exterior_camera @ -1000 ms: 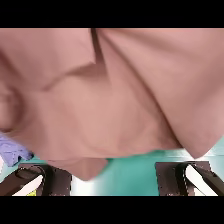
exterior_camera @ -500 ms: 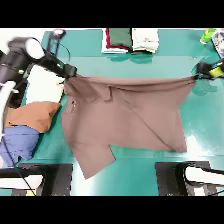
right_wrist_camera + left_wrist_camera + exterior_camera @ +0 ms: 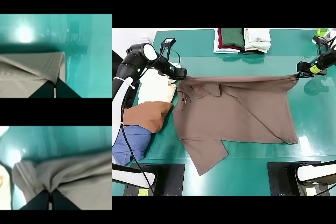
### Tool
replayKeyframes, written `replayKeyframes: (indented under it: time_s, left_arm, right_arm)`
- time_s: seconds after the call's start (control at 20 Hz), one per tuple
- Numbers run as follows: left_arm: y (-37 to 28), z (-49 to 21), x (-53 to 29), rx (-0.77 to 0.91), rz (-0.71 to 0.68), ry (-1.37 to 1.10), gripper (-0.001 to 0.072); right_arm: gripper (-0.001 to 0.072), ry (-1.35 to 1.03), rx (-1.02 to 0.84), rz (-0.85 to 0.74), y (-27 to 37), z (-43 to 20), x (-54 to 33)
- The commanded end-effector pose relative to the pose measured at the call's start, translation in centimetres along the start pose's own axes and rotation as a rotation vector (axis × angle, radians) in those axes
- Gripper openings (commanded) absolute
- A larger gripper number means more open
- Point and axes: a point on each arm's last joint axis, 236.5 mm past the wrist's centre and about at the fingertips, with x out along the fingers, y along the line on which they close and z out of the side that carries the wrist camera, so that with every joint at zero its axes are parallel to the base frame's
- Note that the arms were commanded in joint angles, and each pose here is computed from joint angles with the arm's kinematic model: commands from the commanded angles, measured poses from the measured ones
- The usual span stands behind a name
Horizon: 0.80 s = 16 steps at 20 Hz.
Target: Fold the shirts.
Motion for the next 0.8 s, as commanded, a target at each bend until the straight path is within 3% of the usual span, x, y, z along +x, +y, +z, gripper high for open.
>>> replayKeyframes:
  time_s: [0.0, 0.25, 0.55, 0.6, 0.65, 0.7, 0.75]
  left_arm:
    - [-0.3, -5.2, 0.4, 0.022, -0.041, 0.208, 0.0028]
    - [0.2, -10.5, 4.0, -0.019, -0.048, 0.329, 0.0029]
    - [-0.3, -11.8, 5.0, -0.065, -0.068, 0.351, 0.0030]
    - [-0.3, -12.1, 4.9, -0.075, -0.068, 0.363, 0.0044]
    - [-0.4, -12.3, 4.8, -0.078, -0.068, 0.371, 0.0280]
    - [-0.4, -12.3, 4.5, -0.088, -0.067, 0.373, 0.0442]
    - [-0.5, -12.1, 3.9, -0.083, -0.063, 0.359, 0.0428]
  right_arm:
    - [0.0013, 0.041, 0.000, -0.007, -0.2, -2.8, 0.3]
    - [0.0014, 0.165, 0.030, -0.004, -0.5, -9.6, 4.5]
    - [0.0022, 0.235, 0.020, 0.008, 0.5, -13.0, 7.6]
    - [0.0132, 0.237, 0.013, 0.008, 0.7, -13.1, 7.6]
    - [0.0250, 0.235, 0.011, 0.010, 0.8, -13.0, 7.4]
    - [0.0266, 0.224, 0.008, 0.010, 0.9, -12.9, 7.0]
    - [0.0267, 0.205, 0.004, 0.009, 0.9, -12.7, 6.2]
